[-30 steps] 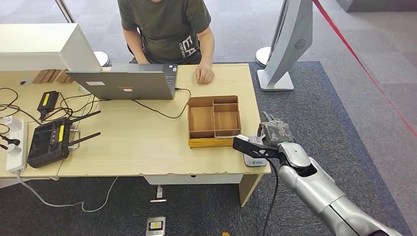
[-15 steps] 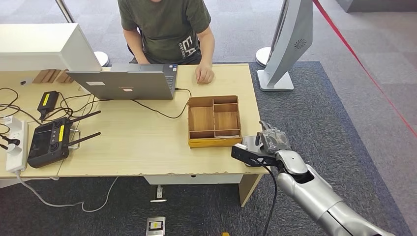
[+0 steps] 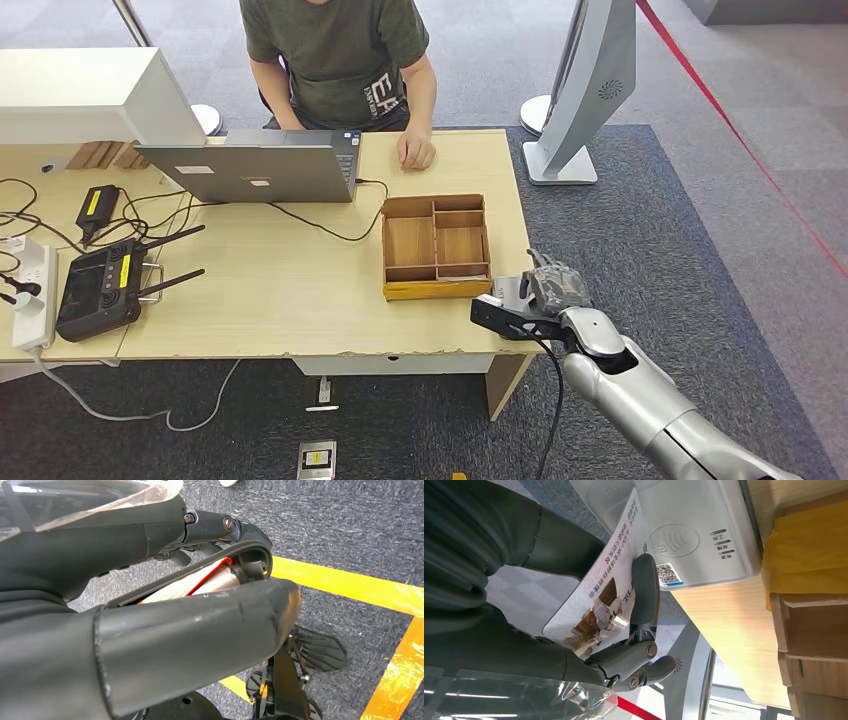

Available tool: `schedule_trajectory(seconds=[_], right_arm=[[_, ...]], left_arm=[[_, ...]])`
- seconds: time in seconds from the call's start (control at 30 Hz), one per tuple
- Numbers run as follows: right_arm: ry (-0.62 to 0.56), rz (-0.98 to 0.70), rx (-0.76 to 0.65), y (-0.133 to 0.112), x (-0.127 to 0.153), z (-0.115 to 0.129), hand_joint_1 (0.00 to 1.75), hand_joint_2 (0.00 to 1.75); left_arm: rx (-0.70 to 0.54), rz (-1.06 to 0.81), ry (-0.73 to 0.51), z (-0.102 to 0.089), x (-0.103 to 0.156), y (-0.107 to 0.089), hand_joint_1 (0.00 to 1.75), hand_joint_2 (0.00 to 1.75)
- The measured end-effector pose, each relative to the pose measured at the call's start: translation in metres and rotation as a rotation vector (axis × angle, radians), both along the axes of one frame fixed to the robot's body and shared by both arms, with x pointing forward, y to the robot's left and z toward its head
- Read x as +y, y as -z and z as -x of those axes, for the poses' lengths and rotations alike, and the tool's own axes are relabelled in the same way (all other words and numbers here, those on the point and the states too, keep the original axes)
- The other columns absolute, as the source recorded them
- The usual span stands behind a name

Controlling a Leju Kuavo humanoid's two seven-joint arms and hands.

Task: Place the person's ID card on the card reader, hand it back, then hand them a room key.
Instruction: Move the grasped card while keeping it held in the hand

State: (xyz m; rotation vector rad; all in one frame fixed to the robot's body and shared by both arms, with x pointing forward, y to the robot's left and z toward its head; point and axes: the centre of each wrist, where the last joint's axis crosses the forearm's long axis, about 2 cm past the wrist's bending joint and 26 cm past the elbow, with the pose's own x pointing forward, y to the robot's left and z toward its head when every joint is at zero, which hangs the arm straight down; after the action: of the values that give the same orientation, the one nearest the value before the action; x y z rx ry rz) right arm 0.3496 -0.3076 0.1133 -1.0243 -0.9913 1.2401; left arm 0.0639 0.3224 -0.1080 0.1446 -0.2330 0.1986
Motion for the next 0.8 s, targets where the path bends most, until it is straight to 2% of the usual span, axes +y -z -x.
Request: schedule_trajectory(seconds=[0.8], right_arm=[[0.056, -0.015, 0.014, 0.016, -0.011, 0.013, 1.75, 1.75]], left_arm=[[-0.020, 0.009, 0.029, 0.000, 0.000, 0.000, 0.00, 0.00]])
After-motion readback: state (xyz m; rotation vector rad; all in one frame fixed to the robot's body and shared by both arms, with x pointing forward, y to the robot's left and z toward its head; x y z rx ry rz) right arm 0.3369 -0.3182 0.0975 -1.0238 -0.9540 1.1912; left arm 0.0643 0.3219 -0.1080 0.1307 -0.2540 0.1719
